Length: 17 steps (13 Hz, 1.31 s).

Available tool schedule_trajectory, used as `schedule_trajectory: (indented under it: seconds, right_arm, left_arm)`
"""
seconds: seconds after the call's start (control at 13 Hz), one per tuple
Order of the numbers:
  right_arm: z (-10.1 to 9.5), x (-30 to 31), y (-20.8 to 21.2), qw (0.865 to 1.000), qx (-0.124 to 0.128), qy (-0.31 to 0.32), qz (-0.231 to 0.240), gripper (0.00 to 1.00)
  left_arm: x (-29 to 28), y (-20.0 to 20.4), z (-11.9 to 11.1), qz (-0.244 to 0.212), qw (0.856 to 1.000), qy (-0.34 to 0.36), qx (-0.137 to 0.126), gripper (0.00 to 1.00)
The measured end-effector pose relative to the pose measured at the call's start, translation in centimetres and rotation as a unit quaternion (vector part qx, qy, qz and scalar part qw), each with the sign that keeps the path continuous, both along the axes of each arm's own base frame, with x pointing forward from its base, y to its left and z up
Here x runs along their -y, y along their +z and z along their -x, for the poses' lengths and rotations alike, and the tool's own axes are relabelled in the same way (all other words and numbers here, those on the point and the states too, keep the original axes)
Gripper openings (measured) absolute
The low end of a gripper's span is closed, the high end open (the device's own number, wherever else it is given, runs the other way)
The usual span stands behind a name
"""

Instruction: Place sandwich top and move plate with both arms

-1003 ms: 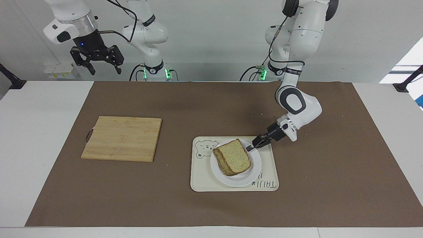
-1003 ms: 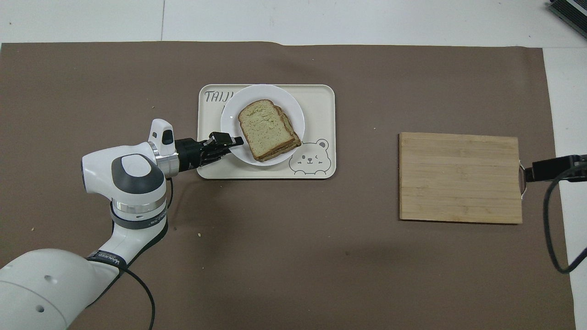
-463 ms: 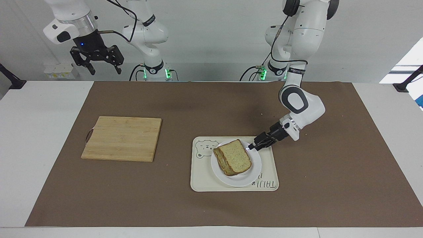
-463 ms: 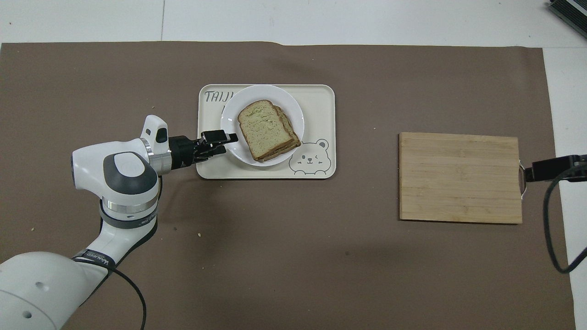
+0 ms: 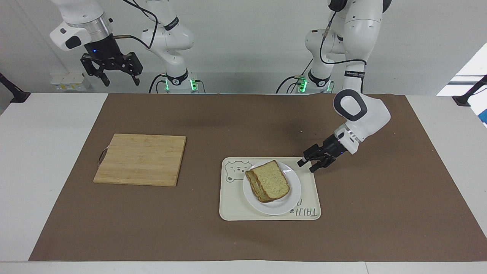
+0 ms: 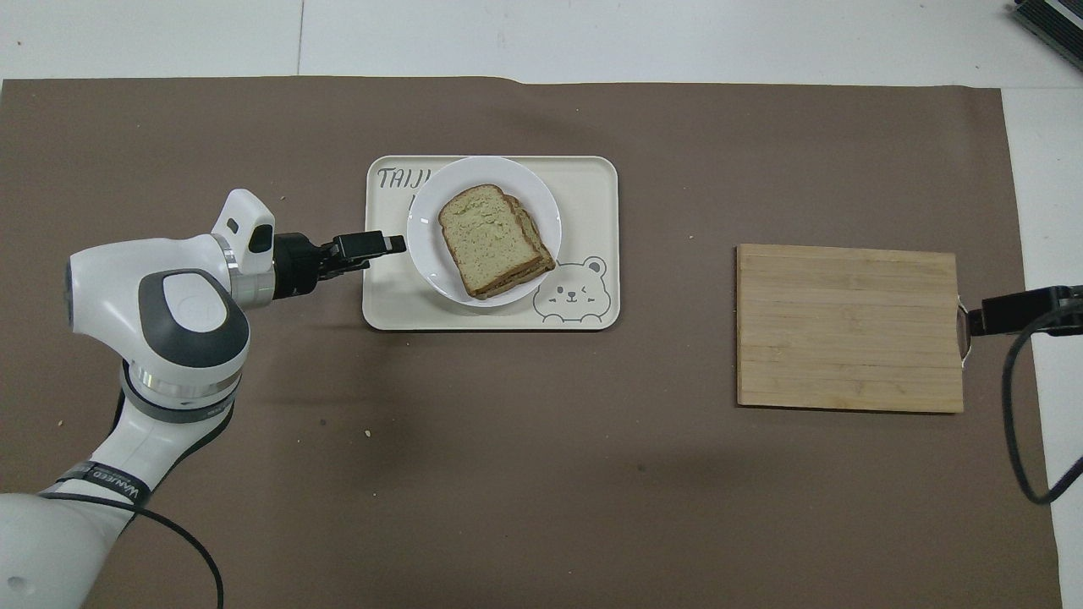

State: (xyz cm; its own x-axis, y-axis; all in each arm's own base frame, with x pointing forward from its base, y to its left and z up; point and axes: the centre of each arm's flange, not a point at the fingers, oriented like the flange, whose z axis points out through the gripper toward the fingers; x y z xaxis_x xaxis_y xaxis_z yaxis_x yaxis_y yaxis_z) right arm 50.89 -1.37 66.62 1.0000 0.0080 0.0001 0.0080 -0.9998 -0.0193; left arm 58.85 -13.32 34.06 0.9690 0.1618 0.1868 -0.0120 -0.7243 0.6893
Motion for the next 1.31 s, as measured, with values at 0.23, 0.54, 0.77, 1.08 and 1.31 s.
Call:
schedule_trajectory:
  seconds: [0.23,0.54,0.77,1.08,1.31]
  right_arm:
    - [0.0,0.0,0.0,1.0,0.0,0.0,0.0,1.0]
    - [0.0,0.0,0.0,1.0,0.0,0.0,0.0,1.0]
    - [0.0,0.0,0.0,1.0,0.0,0.0,0.0,1.0]
    - [0.0,0.0,0.0,1.0,0.0,0.0,0.0,1.0]
    - [0.0,0.0,0.0,1.0,0.0,0.0,0.0,1.0]
  left_arm:
    - [-1.9,3.5,-1.0,-0.075,0.997,-0.026,0.025,1.0]
    - [-6.8,10.4,-2.1,-0.182,0.978,-0.105,0.021,1.0]
    - [-9.8,20.2,-2.3,-0.281,0.949,-0.141,-0.014,1.0]
    - [-11.5,29.6,-0.2,-0.354,0.921,-0.157,-0.046,1.0]
    - [-13.5,34.5,2.4,-0.37,0.913,-0.154,-0.077,1.0]
